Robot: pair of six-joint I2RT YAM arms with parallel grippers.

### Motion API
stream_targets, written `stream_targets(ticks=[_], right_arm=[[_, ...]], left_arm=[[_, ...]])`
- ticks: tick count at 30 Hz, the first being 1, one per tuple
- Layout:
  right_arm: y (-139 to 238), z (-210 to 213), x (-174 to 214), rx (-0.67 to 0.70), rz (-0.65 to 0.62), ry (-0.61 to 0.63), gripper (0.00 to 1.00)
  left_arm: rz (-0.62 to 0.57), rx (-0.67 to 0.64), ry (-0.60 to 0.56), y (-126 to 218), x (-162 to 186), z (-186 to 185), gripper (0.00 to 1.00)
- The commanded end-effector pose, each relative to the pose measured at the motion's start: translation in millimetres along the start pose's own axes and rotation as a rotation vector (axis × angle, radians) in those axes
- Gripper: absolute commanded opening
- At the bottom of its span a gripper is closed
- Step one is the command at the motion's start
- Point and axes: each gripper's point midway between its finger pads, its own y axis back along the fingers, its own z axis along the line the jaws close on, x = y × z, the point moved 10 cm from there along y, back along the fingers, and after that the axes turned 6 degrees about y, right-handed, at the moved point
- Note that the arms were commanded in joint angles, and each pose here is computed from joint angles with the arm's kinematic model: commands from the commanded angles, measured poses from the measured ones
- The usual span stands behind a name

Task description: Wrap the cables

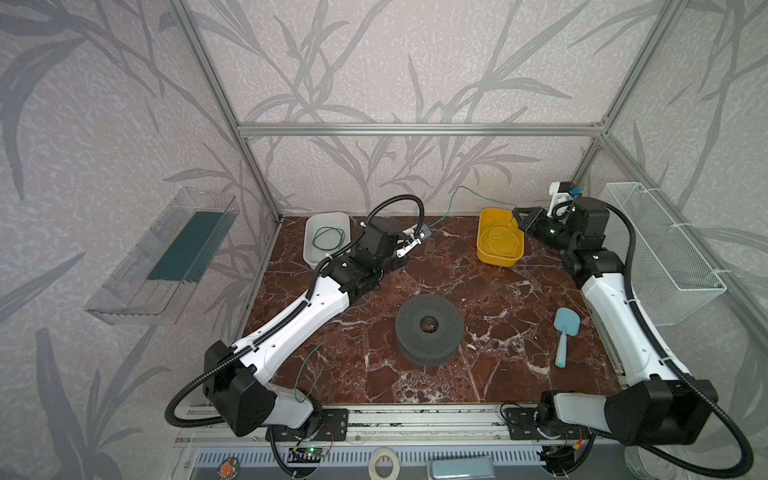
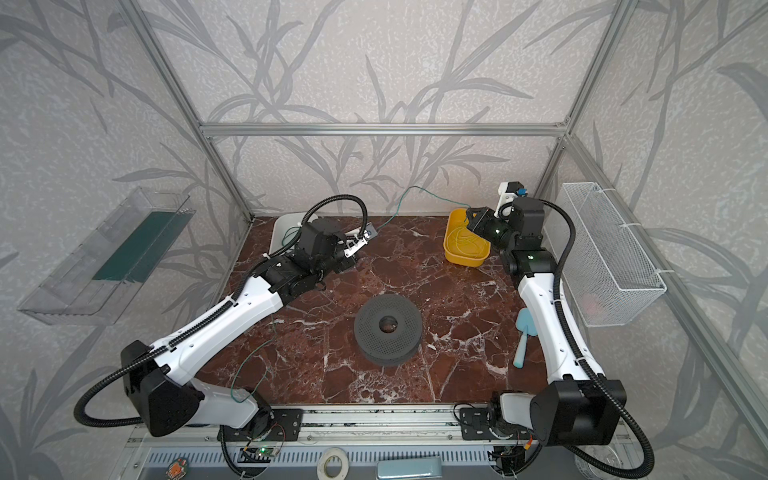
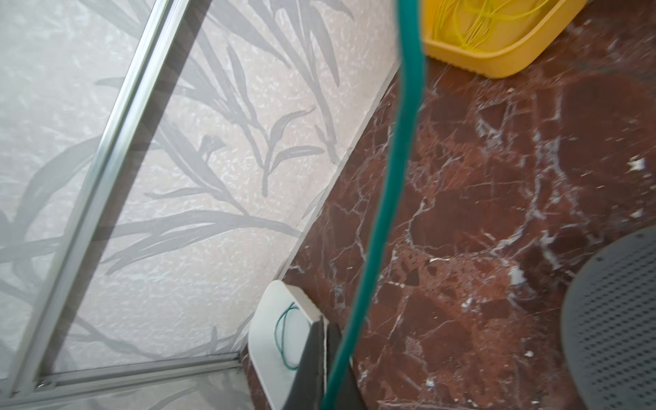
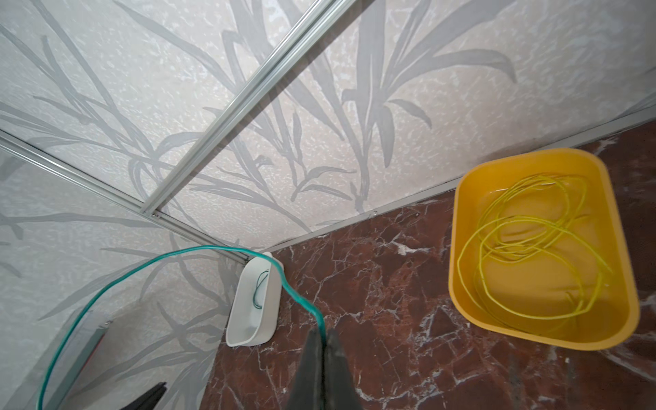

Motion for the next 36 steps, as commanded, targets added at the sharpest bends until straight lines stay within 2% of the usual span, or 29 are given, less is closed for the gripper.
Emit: stream_targets(ticks=[1,7,11,14,20,25,27,30,33,36], right_arm=[[15,-18,10,0.206,-0.013,0.112,0.00],[26,-26,9,0.339,-0.030,0.171,0.00],[32,-33,5,0.408,-0.055,0.147,0.00],[37,-39,3,0.401,-0.070,0.086,0.00],[43,-43,4,0.408,-0.080,0.084,0.00],[29,-42,10,0.272,-0.039,0.053,0.00],[23,-37,12,0.174,-0.015,0.027,0.07],[17,-31,14,0.047,0.007,-0.036,0.29],[17,-22,15,-0.056,0.036,-0.083,0.43],[23,-12,14,-0.116,0.047,-0.113,0.51]], left_arm=[[0.125,-0.130,-0.119,-6,12,16,0.00],[0.224,-0.191,-0.205,-19,24,21,0.00],[0.228,-0.238,-0.185,-28,26,26,0.00],[0.232,-0.273,-0.161,-33,23,33,0.00],[0.236,-0.341,-0.135,-35,28,43,0.00],[0.208,-0.316,-0.112,-28,28,39,0.00],[0.181,-0.287,-0.089,-25,25,34,0.00],[0.136,-0.237,-0.068,-24,17,21,0.00],[0.104,-0.208,-0.068,-26,8,9,0.00],[0.085,-0.214,-0.053,-30,-1,3,0.00]])
